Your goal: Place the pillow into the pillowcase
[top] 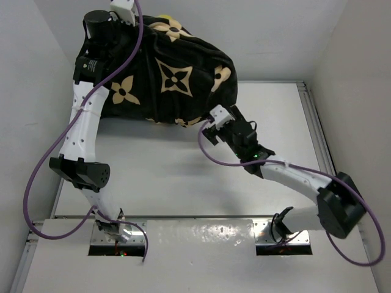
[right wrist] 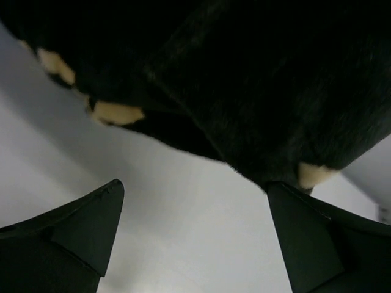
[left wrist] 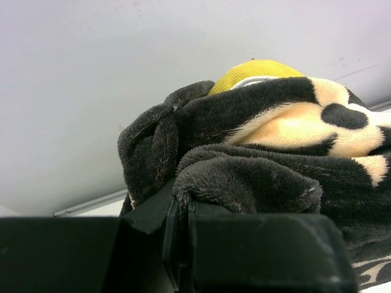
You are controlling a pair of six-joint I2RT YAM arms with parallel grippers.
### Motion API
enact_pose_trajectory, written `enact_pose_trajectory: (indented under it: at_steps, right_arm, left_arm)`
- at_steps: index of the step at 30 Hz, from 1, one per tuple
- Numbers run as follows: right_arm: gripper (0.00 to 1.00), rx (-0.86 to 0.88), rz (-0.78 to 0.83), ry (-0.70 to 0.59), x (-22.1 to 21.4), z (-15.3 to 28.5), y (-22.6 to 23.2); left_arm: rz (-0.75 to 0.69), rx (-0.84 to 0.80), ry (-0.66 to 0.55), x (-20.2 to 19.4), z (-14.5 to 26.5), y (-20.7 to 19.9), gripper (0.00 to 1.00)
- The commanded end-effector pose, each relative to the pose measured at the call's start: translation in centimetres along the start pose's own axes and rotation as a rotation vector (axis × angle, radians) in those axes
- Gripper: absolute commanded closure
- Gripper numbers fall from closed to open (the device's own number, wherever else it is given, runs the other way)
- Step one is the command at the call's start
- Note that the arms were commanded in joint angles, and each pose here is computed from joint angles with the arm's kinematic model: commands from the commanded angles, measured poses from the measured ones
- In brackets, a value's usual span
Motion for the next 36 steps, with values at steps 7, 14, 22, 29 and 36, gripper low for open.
enact_pose_trajectory:
  at_steps: [7,14,22,29,36]
  right_arm:
    - [0.01,-0.474,0.154,-0.116,8.0,-3.9,-5.8]
    - [0.57,-0.529,0.064,-0.103,8.0,-4.3,-9.6]
    - [1.00,-0.512,-0.186,-0.228,9.0,-1.2,-15.3]
    - [1.00,-0.487,-0.321,-0.503,15.8,3.5,-23.3]
    - [1.00,-0.371,-0.384,-0.694,20.4,5.6,-24.2]
  left_arm:
    - [-0.049,0.019,-0.113,3.6,2.0,0.1,1.00]
    - [-0.060,0.010,-0.108,3.5,2.3,0.1,1.00]
    - [-0.072,0.011,-0.115,3.7,2.9,1.2,1.00]
    - [-0.174,-0.241,-0.135,3.8,5.0,-1.1,1.00]
    - [-0.209,-0.480,-0.020,-1.8,7.1,-3.5,1.00]
Point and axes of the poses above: each gripper's point midway between its finger pads, its own z axis back along the fingers, its own y axis along the line the jaws close on, x = y × z, the point moved 4 cm from there along z, back along the fingers, and after that the axes turned 13 degrees about z, right-handed, at the moved point
